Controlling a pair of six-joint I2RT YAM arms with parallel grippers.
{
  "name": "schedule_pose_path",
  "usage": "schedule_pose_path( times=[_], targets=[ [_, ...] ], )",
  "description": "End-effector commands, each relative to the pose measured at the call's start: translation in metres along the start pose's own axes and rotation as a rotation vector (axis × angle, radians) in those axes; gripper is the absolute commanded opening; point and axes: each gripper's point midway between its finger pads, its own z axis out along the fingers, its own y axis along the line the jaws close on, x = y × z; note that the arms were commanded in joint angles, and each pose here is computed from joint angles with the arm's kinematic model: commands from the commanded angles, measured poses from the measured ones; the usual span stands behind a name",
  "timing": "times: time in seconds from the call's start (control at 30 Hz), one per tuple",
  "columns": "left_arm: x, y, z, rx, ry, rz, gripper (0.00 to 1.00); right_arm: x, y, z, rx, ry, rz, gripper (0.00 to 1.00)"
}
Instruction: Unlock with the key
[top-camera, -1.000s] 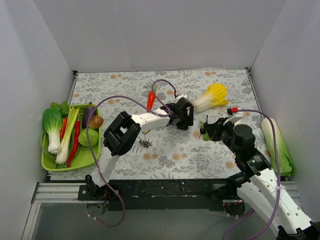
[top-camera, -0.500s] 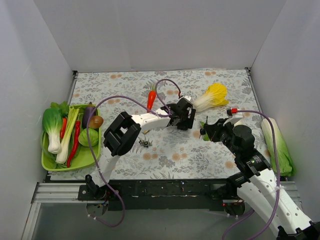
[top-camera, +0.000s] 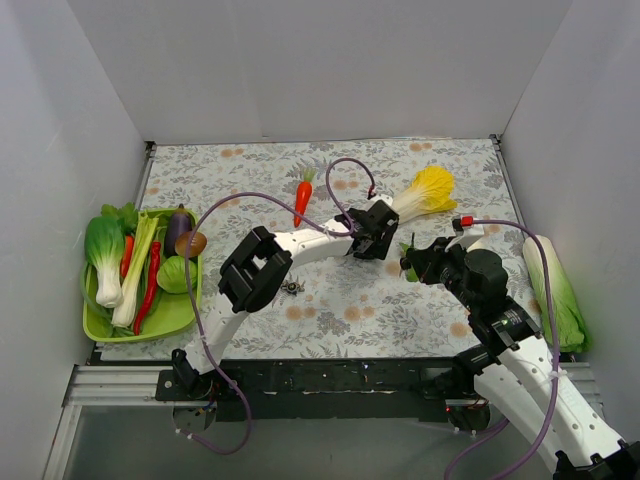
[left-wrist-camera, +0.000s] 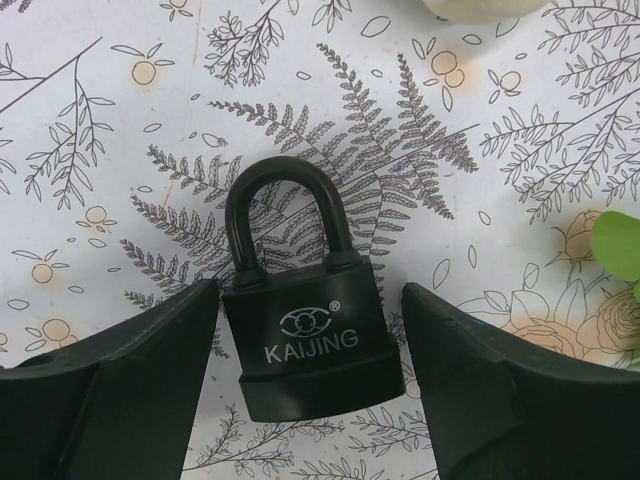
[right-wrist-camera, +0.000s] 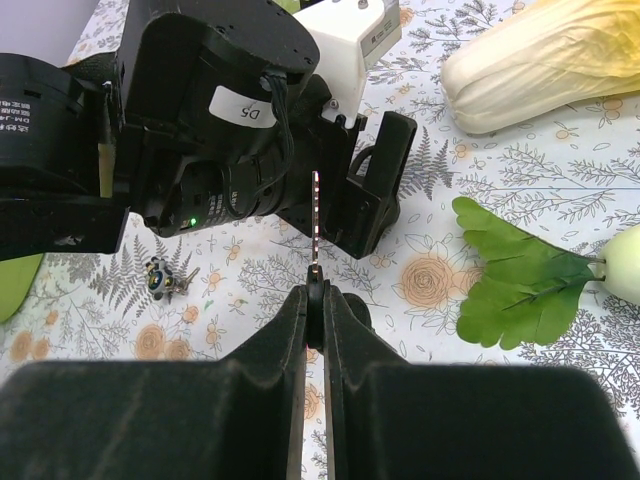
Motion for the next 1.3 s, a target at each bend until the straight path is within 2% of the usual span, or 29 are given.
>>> schedule_pose_path(
  times=[0.0,0.47,0.57,0.8,0.83,0.9,0.97,1.0,1.03,1.1,1.13,1.17,1.27],
  targets=[
    [0.021,0.019,0.000,-0.099,0.074,0.054,0.72,-0.010,0.006,0.000,-0.027,-0.043,0.013,0.01],
    [0.035,0.015,-0.010,-0.083,0.149,-0.023,0.73,-0.006,0.005,0.003,-0.026,-0.033,0.021,0.01],
    [0.037,0.011,-0.008,-0.063,0.151,-0.012,0.70,-0.005,0.006,0.003,-0.028,-0.031,0.020,0.01],
    [0.040,0.005,-0.006,-0.028,0.172,-0.007,0.50,-0.003,0.004,0.002,-0.021,-0.029,0.021,0.01],
    [0.041,0.006,-0.007,-0.031,0.172,-0.006,0.40,-0.003,0.003,0.002,-0.018,-0.027,0.021,0.01],
    [0.042,0.007,-0.007,-0.036,0.173,-0.014,0.31,-0.002,0.003,0.002,-0.018,-0.027,0.021,0.01],
    [0.043,0.009,-0.007,-0.030,0.181,-0.038,0.17,-0.001,0.002,0.002,-0.017,-0.024,0.019,0.01],
    [0.043,0.009,-0.007,-0.016,0.186,-0.056,0.12,-0.001,0.002,0.002,-0.017,-0.024,0.017,0.01],
    [0.040,0.001,-0.008,0.040,0.190,-0.087,0.02,0.000,0.002,0.002,-0.017,-0.019,0.015,0.01],
    [0.035,0.005,-0.013,0.110,0.200,-0.194,0.00,0.000,0.003,0.001,-0.021,-0.016,0.006,0.01],
    [0.020,-0.001,-0.013,0.179,0.156,-0.249,0.00,0.000,0.002,0.001,-0.018,-0.013,0.006,0.01],
    [0.017,-0.001,-0.017,0.262,0.181,-0.309,0.00,0.001,0.003,0.001,-0.022,-0.012,0.004,0.01],
    [-0.007,0.008,-0.033,0.345,0.134,-0.424,0.00,-0.001,0.008,0.000,-0.044,-0.010,0.007,0.01]
  ],
)
